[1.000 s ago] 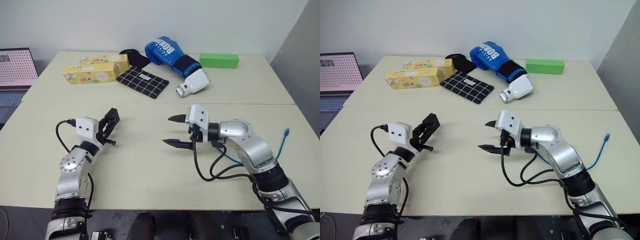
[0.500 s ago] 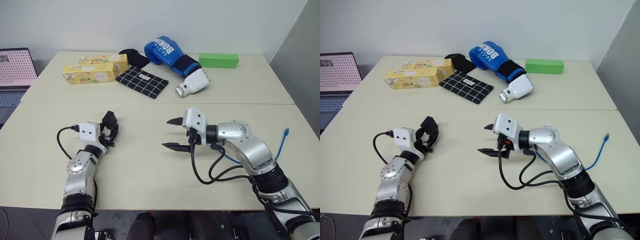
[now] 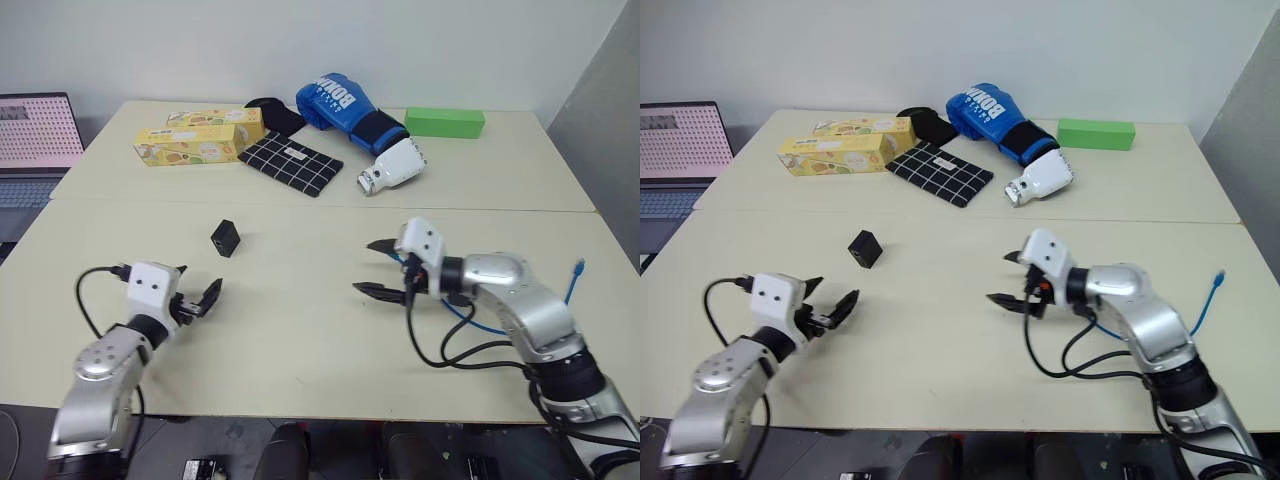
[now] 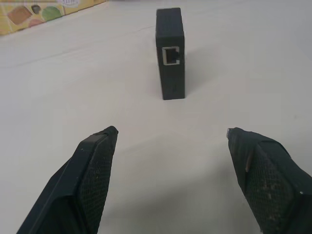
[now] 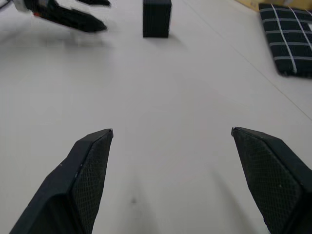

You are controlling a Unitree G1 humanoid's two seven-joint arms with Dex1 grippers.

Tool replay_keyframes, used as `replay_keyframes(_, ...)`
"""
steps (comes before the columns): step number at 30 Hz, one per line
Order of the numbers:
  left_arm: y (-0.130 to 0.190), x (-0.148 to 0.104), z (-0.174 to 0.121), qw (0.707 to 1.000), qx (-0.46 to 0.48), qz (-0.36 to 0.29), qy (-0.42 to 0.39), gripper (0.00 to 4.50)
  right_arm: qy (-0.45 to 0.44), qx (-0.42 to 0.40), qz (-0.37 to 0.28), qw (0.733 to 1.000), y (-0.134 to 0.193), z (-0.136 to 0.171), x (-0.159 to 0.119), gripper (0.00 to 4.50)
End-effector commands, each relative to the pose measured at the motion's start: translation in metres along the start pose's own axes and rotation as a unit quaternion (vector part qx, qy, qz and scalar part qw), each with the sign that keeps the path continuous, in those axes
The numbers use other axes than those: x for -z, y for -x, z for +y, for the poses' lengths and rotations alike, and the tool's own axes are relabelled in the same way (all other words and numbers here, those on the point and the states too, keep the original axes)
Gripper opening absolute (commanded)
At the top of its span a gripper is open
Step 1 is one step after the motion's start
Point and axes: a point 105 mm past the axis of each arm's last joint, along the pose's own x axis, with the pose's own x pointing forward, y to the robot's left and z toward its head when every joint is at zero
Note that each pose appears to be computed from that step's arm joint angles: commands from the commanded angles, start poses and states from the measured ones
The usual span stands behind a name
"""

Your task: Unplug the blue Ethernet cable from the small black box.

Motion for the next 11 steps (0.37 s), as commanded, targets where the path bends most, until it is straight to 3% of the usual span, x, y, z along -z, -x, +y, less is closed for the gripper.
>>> replay_keyframes(1, 0.012, -0.026, -0.001, 0.997, 0.061, -0.019, -0.032, 3.81, 0.007, -0.01, -0.025, 1.0, 0.026, -0.006, -0.014, 4.12)
replay_keyframes(6, 0.02, -0.039, 0.007, 0.991, 0.124, -0.002, -0.043, 3.81, 0.008, 0.028, 0.028, 0.999, 0.06, -0.036, 0.0, 4.12)
replay_keyframes(11, 0.023, -0.043, 0.005, 0.986, 0.161, -0.013, -0.028, 3.81, 0.014, 0.036, 0.042, 0.998, 0.07, -0.044, 0.003, 4.12)
